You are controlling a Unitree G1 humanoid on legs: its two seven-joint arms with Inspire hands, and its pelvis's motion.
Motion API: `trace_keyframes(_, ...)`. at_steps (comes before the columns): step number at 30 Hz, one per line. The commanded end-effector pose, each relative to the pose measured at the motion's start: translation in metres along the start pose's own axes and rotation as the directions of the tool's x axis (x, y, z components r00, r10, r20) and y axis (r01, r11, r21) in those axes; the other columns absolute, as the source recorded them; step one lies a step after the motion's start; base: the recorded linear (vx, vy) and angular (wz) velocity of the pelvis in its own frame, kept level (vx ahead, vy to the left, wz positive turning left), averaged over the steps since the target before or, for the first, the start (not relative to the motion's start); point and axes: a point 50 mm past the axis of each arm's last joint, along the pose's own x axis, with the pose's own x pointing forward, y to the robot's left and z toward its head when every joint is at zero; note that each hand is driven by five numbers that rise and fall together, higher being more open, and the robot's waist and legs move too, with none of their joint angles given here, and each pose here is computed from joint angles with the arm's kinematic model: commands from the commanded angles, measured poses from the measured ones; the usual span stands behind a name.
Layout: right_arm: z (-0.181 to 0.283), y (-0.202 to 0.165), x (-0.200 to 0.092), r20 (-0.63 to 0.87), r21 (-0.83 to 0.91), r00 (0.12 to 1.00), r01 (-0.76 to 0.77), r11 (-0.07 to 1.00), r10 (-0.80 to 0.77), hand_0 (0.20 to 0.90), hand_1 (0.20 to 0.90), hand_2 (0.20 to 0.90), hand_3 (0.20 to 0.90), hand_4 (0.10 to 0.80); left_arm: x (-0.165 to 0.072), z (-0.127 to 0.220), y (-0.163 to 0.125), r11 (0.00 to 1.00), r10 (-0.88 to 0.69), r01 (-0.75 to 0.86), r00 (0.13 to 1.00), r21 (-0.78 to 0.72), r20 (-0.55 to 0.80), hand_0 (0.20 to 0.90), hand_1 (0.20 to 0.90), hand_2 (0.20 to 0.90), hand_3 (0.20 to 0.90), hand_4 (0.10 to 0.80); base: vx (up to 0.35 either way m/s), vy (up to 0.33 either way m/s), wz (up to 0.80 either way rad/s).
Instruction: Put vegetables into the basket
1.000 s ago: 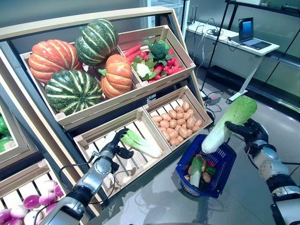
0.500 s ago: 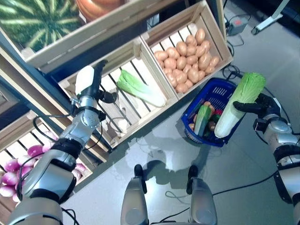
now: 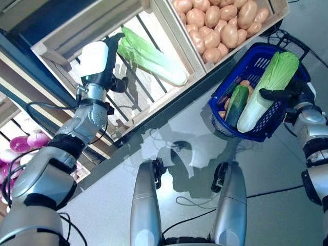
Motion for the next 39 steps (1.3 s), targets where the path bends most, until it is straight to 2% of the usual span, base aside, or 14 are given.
trace_keyframes(1,0.063,-0.036,0.001,0.186,0.095,0.969,0.149,0.984,-0.164,0.3,0.3,0.3,0.3,0.4,0.037,0.018,0.071,0.955,0.297,-0.298,0.948,-0.01,0.116,0.9,0.9,0.9,0.9,0.8,-0.022,0.045,0.08)
trace_keyframes(2,0.066,-0.037,0.001,0.194,0.089,0.966,0.154,0.984,-0.169,0.3,0.3,0.3,0.3,0.4,0.038,0.02,0.073,0.954,0.298,-0.3,0.946,-0.003,0.126,0.9,0.9,0.9,0.9,0.8,-0.023,0.032,0.09)
trace_keyframes(3,0.072,-0.037,0.0,0.21,0.081,0.96,0.172,0.982,-0.185,0.338,0.338,0.338,0.338,0.425,0.041,0.022,0.078,0.952,0.304,-0.308,0.942,0.004,0.139,0.9,0.9,0.9,0.9,0.8,-0.025,0.024,0.06)
trace_keyframes(4,0.076,-0.039,0.0,0.216,0.083,0.952,0.204,0.975,-0.217,0.9,0.9,0.9,0.9,0.8,0.043,0.024,0.081,0.95,0.307,-0.312,0.94,0.009,0.151,0.9,0.9,0.9,0.9,0.8,-0.025,0.015,0.04)
trace_keyframes(11,0.086,-0.03,0.002,0.193,0.066,0.962,0.184,0.981,-0.194,0.9,0.9,0.9,0.9,0.8,0.05,0.037,0.09,0.938,0.32,-0.341,0.919,0.059,0.229,0.9,0.9,0.9,0.9,0.8,-0.009,-0.001,0.02)
trace_keyframes(13,0.08,-0.027,0.003,0.149,0.214,0.978,0.11,0.971,-0.144,0.9,0.9,0.9,0.9,0.8,0.053,0.04,0.093,0.938,0.311,-0.338,0.918,0.076,0.246,0.9,0.9,0.9,0.9,0.8,0.0,0.0,0.0)
trace_keyframes(14,0.078,-0.027,0.003,0.146,0.226,0.98,0.103,0.969,-0.138,0.9,0.9,0.9,0.9,0.8,0.053,0.041,0.093,0.939,0.305,-0.334,0.919,0.083,0.25,0.9,0.9,0.9,0.9,0.8,0.031,0.009,-0.01)
trace_keyframes(22,0.066,-0.025,0.003,0.122,0.14,0.987,0.084,0.987,-0.101,0.9,0.9,0.9,0.9,0.8,0.056,0.035,0.087,0.944,0.183,-0.237,0.955,0.229,0.234,0.9,0.9,0.9,0.9,0.8,0.038,0.023,-0.03)
trace_keyframes(28,0.073,-0.02,0.004,0.132,0.105,0.989,0.049,0.993,-0.062,0.9,0.9,0.9,0.9,0.8,0.059,0.026,0.082,0.941,0.094,-0.139,0.983,0.307,0.159,0.9,0.9,0.9,0.9,0.8,0.044,0.016,-0.03)
trace_keyframes(36,0.081,-0.003,0.002,0.198,0.032,0.973,-0.125,0.992,0.116,0.9,0.9,0.9,0.9,0.8,0.066,0.023,0.085,0.851,0.008,-0.082,0.99,0.519,0.142,0.9,0.9,0.9,0.9,0.8,0.043,0.012,-0.04)
trace_keyframes(39,0.087,0.0,0.0,0.228,0.038,0.962,-0.165,0.985,0.153,0.9,0.9,0.9,0.9,0.8,0.07,0.022,0.088,0.834,-0.016,-0.045,0.994,0.55,0.107,0.9,0.9,0.9,0.9,0.8,-0.002,0.039,-0.07)
